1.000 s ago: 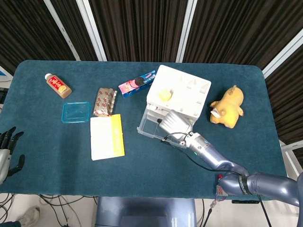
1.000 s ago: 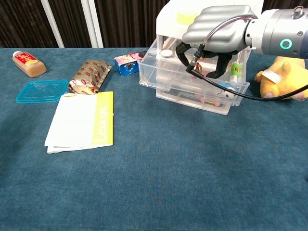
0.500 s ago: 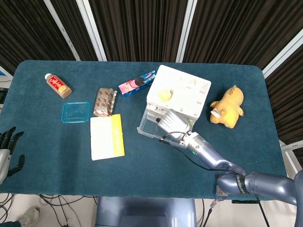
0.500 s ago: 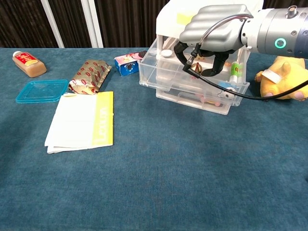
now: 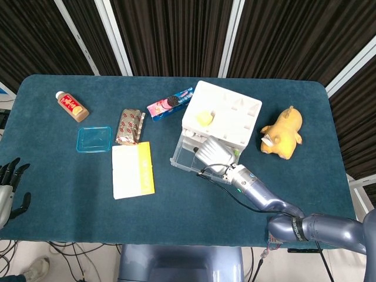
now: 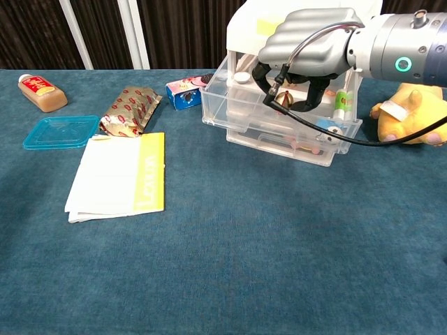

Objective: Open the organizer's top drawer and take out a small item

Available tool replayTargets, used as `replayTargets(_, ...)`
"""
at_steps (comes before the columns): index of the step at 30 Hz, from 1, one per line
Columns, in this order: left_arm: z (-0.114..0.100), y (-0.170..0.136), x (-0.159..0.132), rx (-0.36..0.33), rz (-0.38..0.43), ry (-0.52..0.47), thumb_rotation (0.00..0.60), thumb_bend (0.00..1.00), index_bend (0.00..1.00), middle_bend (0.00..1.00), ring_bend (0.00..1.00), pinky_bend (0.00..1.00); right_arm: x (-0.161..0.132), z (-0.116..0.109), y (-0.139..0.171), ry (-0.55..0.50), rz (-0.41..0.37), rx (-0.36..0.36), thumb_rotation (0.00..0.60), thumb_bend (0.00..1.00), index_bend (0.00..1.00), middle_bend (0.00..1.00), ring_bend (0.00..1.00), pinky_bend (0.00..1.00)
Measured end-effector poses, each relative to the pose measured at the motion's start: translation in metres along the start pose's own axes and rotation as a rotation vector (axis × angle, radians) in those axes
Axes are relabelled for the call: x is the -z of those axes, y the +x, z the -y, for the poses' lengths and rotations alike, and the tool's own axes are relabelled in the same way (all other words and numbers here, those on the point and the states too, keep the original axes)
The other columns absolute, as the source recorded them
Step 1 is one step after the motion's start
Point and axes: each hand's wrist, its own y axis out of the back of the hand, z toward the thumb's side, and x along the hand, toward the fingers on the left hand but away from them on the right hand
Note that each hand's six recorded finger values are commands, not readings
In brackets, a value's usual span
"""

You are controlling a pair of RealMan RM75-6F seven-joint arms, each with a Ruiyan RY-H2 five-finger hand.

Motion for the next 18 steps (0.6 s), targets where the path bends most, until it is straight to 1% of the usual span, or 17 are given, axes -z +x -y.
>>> replayTargets(18,-0.0002,0.0001,0.0005,-0.002,-0.002,0.002,0.600,0.47,0.10,0.00,0.00,0.00,-0.0044,-0.0009,-0.0039,0.012,-0.009,-0.007,0.600,0.36,0.49,1.00,1.00,1.00)
